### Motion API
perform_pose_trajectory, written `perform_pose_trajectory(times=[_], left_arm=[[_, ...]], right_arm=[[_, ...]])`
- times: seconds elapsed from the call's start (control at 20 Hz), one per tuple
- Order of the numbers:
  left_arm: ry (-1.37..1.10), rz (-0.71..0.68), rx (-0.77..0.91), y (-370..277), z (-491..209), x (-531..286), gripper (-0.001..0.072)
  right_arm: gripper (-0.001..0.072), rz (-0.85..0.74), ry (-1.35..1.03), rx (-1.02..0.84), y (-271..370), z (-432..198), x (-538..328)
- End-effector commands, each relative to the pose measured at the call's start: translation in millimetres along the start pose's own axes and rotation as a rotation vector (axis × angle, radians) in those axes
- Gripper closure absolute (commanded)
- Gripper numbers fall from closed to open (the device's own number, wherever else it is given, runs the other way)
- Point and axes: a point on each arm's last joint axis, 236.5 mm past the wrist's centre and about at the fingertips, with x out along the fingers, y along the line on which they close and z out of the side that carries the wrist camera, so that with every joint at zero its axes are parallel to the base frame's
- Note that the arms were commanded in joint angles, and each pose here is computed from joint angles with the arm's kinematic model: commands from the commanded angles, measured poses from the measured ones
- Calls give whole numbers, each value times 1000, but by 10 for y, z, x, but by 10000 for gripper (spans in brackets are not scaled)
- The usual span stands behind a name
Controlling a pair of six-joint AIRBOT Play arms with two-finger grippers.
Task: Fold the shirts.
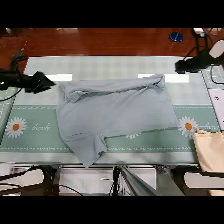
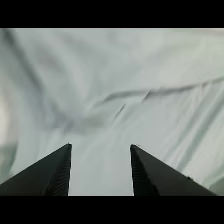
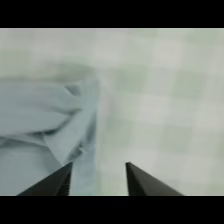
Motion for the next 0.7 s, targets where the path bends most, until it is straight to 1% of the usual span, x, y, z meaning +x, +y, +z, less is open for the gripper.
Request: perform_pose_trajectory(times=[0.0, 0.05, 0.1, 0.2, 0.25, 0.3, 0.45, 0.65], left_arm=[[161, 34, -152, 379, -837, -326, 252], [185, 22, -193, 409, -1132, -265, 230], [204, 15, -222, 425, -1387, -190, 223], [225, 12, -276, 457, -1796, -18, 222], [239, 5, -299, 454, -1938, 56, 222], [265, -2, -324, 456, -2087, 125, 222], [320, -16, -367, 470, -2388, 267, 222], [292, 22, -387, 551, -2390, 362, 223]], right_arm=[[181, -13, 238, 118, -416, -737, -167], [179, 91, 294, 177, -329, -971, -102], [179, 194, 328, 242, -222, -1152, -47], [179, 366, 364, 337, -20, -1397, 5], [179, 424, 371, 367, 44, -1477, 16], [179, 460, 385, 391, 84, -1560, 22], [180, 488, 442, 402, 131, -1840, 78], [180, 506, 480, 417, 224, -2044, 152]])
